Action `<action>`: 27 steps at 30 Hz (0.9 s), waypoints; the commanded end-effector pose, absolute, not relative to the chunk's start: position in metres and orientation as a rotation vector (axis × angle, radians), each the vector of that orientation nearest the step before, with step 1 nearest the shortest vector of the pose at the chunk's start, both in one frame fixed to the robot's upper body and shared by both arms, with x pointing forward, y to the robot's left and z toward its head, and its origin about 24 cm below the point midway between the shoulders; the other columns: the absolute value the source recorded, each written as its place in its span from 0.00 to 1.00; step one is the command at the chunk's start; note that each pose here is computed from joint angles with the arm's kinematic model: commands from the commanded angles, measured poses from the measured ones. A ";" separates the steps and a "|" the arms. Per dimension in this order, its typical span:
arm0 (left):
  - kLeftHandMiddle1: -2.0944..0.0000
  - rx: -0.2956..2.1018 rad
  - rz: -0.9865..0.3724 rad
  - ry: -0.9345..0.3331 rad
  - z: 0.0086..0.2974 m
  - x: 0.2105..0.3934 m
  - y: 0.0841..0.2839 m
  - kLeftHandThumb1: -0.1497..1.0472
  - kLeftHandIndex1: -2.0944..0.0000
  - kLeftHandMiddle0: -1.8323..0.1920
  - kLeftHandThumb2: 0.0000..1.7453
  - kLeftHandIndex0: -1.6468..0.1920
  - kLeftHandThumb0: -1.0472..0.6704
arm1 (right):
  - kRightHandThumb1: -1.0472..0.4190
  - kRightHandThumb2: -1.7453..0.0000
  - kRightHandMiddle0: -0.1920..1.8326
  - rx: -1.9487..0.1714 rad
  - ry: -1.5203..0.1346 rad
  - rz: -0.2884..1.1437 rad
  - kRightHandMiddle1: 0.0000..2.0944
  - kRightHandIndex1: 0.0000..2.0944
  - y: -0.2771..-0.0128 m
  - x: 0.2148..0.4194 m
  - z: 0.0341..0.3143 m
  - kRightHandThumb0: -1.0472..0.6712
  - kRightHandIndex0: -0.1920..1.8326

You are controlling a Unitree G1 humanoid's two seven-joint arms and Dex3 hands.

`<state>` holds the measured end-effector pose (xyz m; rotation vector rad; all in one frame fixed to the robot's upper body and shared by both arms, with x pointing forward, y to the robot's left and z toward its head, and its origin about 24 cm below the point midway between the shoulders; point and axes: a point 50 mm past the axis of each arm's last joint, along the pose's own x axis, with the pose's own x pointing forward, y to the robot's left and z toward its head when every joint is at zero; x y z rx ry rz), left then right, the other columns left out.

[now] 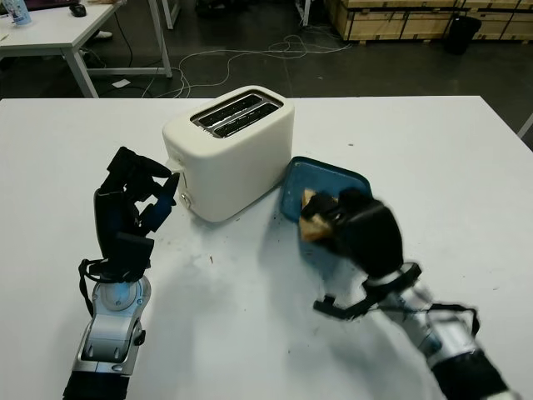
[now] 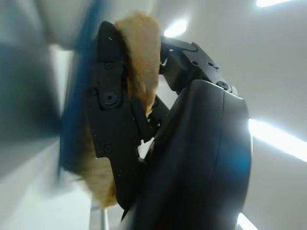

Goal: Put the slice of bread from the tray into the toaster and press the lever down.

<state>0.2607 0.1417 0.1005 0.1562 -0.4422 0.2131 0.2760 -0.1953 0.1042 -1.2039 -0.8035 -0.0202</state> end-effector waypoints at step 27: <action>0.17 0.147 0.223 -0.455 0.103 0.260 0.141 0.89 0.17 0.52 0.15 0.63 0.34 | 0.09 0.87 0.45 -1.258 -0.782 0.200 0.79 0.83 -0.195 0.366 0.237 0.40 0.55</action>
